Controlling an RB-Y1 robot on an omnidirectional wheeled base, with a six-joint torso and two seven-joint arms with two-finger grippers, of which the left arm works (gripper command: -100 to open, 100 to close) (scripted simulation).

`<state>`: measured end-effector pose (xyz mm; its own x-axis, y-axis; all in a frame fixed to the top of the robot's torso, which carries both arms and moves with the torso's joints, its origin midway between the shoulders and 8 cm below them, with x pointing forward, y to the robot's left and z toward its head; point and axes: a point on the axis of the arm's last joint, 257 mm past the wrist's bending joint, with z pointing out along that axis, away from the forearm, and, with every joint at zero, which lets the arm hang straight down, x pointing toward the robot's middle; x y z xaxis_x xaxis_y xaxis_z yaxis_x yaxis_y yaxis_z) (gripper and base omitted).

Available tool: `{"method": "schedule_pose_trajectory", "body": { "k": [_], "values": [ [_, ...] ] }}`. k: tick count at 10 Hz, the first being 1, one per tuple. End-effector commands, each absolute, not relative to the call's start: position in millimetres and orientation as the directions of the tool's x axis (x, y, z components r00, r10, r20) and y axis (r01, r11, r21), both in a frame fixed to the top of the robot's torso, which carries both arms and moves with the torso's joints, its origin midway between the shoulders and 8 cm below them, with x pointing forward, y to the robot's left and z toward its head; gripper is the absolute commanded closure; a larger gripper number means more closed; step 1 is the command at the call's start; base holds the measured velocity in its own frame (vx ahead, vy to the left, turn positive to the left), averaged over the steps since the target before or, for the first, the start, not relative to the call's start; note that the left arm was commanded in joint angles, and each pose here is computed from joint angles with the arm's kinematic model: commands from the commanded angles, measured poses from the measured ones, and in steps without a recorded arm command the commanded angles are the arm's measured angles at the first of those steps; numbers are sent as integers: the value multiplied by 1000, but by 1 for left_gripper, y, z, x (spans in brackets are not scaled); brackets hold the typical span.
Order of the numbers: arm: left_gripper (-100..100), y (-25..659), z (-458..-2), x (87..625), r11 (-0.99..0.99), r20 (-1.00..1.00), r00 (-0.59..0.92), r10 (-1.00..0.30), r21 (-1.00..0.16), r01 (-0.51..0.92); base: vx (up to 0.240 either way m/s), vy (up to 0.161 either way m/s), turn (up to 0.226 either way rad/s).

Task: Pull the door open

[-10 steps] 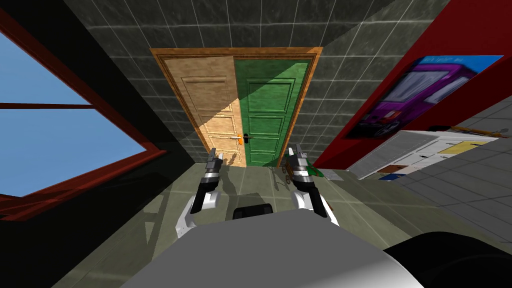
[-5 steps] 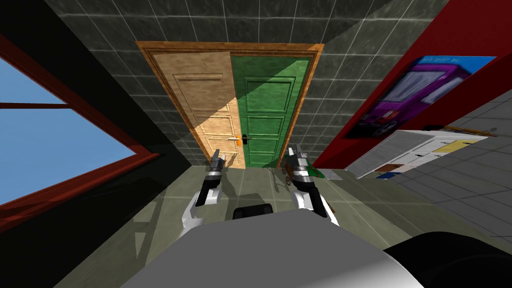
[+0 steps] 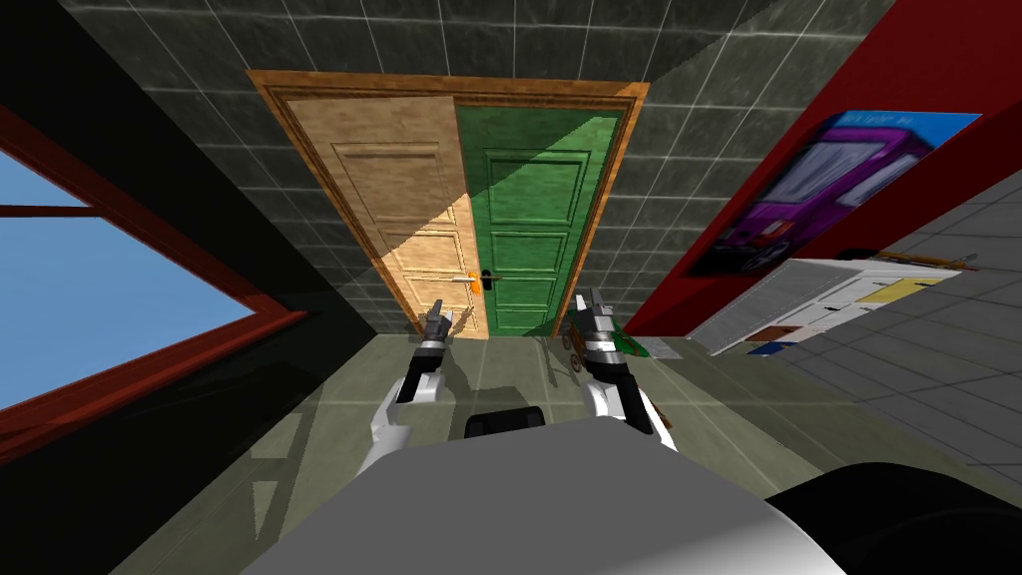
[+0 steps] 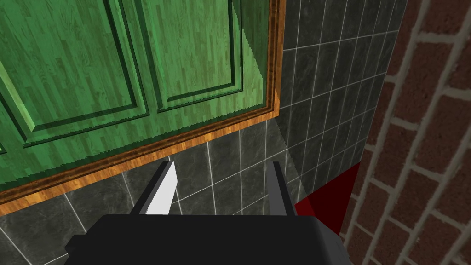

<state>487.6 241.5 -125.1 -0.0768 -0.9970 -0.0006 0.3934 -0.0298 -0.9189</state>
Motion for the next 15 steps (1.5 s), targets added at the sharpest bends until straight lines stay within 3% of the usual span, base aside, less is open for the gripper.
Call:
{"method": "schedule_pose_trajectory", "body": {
  "k": [1, 15],
  "values": [
    [-100, 244, -137, 493, -32, 2, -80, -997, -927, 374, 60, 12, -35],
    [-100, 272, -214, 545, -27, 10, -79, -997, -975, 221, 80, 16, -44]
  ]
}}
